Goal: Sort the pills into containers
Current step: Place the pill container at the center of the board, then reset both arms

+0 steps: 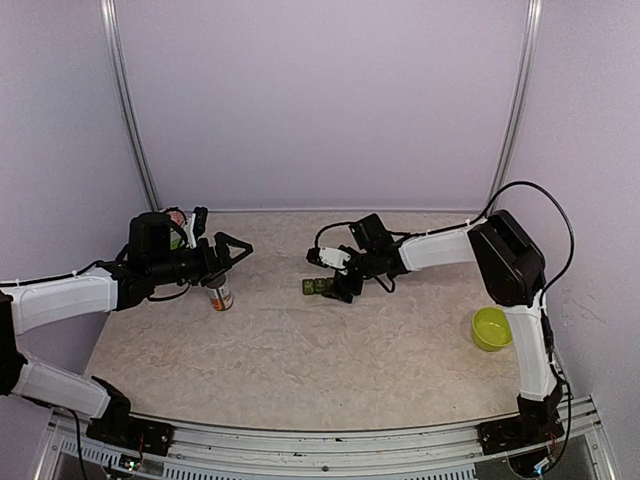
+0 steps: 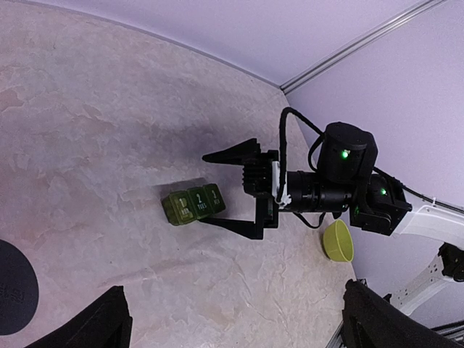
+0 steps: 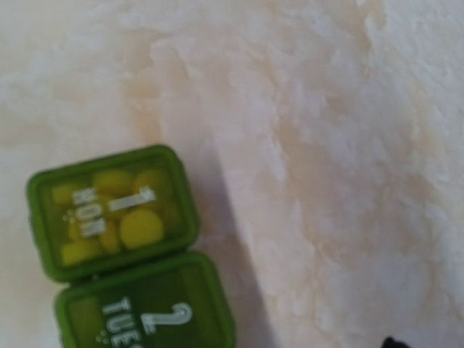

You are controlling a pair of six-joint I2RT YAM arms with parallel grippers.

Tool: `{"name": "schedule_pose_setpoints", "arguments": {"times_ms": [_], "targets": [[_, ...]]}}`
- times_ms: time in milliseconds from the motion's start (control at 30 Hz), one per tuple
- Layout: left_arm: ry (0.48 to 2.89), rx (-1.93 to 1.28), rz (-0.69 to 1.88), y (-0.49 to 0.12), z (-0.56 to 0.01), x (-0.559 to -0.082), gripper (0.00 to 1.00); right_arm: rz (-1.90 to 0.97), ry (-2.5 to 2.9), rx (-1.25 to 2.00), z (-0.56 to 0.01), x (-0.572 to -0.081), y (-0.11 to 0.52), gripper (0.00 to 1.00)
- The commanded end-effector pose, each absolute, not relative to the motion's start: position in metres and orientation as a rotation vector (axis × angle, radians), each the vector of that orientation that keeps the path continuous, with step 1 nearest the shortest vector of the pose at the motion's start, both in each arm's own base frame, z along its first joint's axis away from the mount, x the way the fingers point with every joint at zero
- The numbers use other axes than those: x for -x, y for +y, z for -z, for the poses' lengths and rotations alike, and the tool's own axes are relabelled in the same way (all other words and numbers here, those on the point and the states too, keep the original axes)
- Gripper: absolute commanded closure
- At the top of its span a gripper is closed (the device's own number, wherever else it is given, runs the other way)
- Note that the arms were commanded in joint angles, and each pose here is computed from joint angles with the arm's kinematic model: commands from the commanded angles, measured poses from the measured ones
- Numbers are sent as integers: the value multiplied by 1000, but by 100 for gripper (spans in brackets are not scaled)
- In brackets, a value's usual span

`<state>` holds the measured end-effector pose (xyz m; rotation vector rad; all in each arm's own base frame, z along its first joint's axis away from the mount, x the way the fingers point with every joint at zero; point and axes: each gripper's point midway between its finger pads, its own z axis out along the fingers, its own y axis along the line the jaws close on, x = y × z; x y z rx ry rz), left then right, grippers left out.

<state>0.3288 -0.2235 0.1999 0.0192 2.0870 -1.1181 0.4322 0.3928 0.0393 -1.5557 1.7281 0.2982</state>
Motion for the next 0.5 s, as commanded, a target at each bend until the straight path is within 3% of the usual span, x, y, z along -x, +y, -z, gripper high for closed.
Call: {"name": "schedule_pose_setpoints", "arguments": {"times_ms": [0,133,467], "targets": [[2034,-44,1109,-221,-217,-331,1,-310,1754,1553,-50,-425,383,10],[1999,-67,1006,-211,-233,-336,1,-352,1744,1463,-86,-420,382,1],[1937,-30,522,-155,-251,-360,1,-282,1847,959,-195,-410,323,0]]}}
